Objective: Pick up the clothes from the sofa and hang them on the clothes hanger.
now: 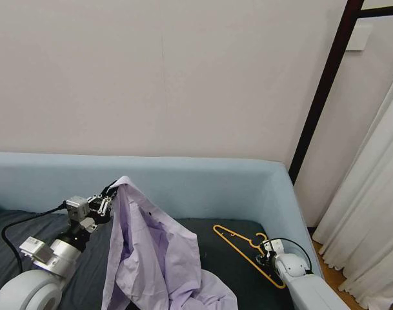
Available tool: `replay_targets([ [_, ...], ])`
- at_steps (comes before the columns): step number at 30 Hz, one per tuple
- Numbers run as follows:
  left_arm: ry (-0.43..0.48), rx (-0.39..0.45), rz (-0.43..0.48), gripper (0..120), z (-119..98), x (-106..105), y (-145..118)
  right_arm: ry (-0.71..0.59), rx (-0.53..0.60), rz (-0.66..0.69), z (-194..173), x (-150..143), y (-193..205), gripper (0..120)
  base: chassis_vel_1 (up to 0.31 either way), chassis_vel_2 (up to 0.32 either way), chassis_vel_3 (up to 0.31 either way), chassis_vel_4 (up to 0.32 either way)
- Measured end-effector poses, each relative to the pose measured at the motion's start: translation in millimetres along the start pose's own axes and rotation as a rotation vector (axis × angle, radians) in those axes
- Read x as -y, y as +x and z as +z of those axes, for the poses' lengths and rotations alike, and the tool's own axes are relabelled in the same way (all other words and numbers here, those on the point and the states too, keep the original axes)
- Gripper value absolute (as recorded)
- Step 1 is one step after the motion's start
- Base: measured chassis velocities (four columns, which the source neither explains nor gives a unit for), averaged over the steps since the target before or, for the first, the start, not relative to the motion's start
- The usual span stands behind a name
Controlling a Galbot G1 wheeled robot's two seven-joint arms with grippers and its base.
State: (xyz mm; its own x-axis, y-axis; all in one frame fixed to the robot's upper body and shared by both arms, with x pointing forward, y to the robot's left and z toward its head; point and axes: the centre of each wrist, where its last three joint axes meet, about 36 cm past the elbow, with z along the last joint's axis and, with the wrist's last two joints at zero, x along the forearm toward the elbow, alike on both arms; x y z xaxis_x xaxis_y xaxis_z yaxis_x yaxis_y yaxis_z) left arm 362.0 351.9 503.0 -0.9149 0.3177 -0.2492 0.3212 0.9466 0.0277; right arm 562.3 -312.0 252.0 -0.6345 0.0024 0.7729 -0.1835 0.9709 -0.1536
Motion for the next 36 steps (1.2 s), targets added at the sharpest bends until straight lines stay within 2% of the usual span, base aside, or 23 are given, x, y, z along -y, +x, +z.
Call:
replay_targets([
  [3, -0.002, 0.001, -0.001, 0, -1.1, -0.7, -0.2, 0.009, 0.000, 0.002, 2.1, 0.5, 1.0, 29, 0.000, 0.000, 0.000, 0.000],
  [4, -0.002, 0.001, -0.001, 0, -1.1, -0.7, -0.2, 0.009, 0.000, 0.002, 2.1, 0.5, 1.0, 29, 0.000, 0.000, 0.000, 0.000],
  [6, -0.002, 0.002, -0.001, 0, -1.4, -0.6, -0.4, 0.013, 0.018, 0.006, 6.0, 2.3, 1.4, 19, 0.000, 0.000, 0.000, 0.000],
  [8, -0.002, 0.002, -0.001, 0, -1.5, -0.7, -0.5, 0.015, 0.029, 0.008, 7.8, 3.3, 1.7, 15, 0.000, 0.000, 0.000, 0.000],
  [10, -0.002, 0.003, -0.001, 0, -1.5, -0.7, -0.7, 0.020, 0.055, 0.010, 11.3, 5.5, 3.5, 6, 0.000, 0.000, 0.000, 0.000],
  [19, -0.003, 0.003, 0.003, 0, -2.1, -0.8, -2.5, 0.032, 0.115, -0.013, 15.2, 7.9, 10.6, 4, 0.000, 0.000, 0.000, 0.000],
  [23, -0.005, -0.003, 0.000, 0, -1.5, -3.9, -2.6, 0.025, 0.329, -0.055, -3.9, 10.0, 39.3, 4, 0.000, 0.000, 0.000, 0.000],
  [24, -0.005, -0.003, 0.000, 0, -1.5, -3.9, -2.6, 0.025, 0.329, -0.055, -3.9, 10.0, 39.3, 4, 0.000, 0.000, 0.000, 0.000],
  [28, -0.003, -0.011, -0.005, 0, 3.1, -6.8, -4.2, 0.045, 0.607, -0.106, -22.4, 15.2, 92.5, 4, 0.000, 0.000, 0.000, 0.000],
  [29, -0.003, -0.011, -0.005, 0, 3.1, -6.8, -4.2, 0.045, 0.607, -0.106, -22.4, 15.2, 92.5, 4, 0.000, 0.000, 0.000, 0.000],
  [33, 0.021, -0.012, 0.000, 0, 4.9, -7.0, -5.9, 0.093, 0.854, -0.154, -18.9, 3.3, 139.7, 4, 0.000, 0.000, 0.000, 0.000],
  [34, 0.021, -0.012, 0.000, 0, 4.9, -7.0, -5.9, 0.093, 0.854, -0.154, -18.9, 3.3, 139.7, 4, 0.000, 0.000, 0.000, 0.000],
  [36, 0.042, -0.015, -0.003, 0, 4.5, -9.1, -7.2, 0.134, 0.972, -0.161, -11.7, -9.8, 158.9, 4, 0.000, 0.000, 0.000, 0.000],
])
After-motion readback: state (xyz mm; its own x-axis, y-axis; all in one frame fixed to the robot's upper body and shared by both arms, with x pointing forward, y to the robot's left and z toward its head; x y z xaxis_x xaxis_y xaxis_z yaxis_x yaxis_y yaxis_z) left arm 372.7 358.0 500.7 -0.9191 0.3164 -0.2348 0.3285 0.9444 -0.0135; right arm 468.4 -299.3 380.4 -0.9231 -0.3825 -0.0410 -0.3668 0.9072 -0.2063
